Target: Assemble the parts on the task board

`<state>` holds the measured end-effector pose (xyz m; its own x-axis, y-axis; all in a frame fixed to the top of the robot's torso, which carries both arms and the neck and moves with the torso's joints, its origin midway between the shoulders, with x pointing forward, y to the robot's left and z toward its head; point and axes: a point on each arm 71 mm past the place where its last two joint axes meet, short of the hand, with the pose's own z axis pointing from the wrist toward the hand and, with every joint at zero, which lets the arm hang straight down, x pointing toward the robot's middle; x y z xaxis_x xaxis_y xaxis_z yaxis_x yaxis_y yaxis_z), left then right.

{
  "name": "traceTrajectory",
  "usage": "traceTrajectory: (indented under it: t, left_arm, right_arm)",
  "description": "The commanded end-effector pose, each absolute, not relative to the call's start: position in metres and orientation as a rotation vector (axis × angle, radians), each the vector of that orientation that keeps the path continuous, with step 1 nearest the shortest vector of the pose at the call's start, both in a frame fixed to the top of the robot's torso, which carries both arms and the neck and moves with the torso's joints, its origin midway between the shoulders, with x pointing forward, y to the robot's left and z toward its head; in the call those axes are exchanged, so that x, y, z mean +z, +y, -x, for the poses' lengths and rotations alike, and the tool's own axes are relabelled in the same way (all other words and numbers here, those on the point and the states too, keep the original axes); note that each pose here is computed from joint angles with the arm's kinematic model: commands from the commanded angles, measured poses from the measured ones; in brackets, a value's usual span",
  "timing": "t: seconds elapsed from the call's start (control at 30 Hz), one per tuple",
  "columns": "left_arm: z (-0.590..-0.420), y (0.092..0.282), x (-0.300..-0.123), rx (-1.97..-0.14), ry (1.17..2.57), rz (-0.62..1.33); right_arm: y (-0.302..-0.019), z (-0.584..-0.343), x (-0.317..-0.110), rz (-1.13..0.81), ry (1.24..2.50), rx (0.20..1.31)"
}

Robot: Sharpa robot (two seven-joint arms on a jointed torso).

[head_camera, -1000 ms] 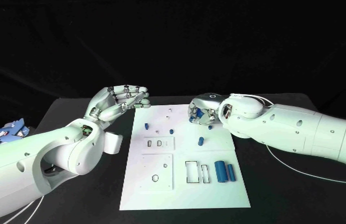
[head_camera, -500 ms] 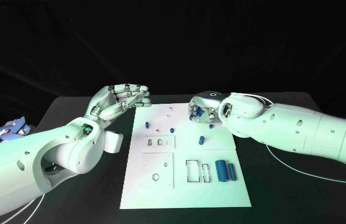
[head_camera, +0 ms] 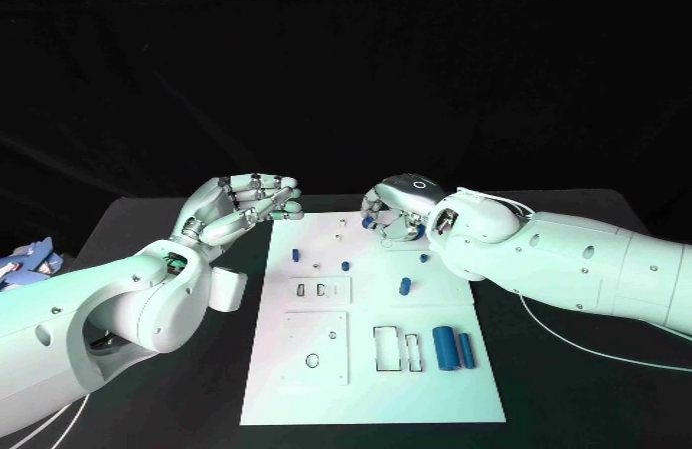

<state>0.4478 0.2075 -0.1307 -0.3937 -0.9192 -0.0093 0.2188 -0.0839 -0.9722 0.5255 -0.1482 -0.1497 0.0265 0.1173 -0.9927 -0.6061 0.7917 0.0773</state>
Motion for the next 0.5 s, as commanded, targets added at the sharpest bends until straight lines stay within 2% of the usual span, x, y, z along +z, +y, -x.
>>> traceTrajectory:
  t: [0.03, 0.5]
  left_arm:
    - [-0.448, 0.205, -0.13, -1.658, 1.297, 0.839]
    - [-0.448, 0.201, -0.13, -1.672, 1.301, 0.838]
  right_arm:
    - [-0.141, -0.528, -0.144, 0.416, 1.363, 0.612]
    - [-0.117, -0.542, -0.152, 0.424, 1.38, 0.626]
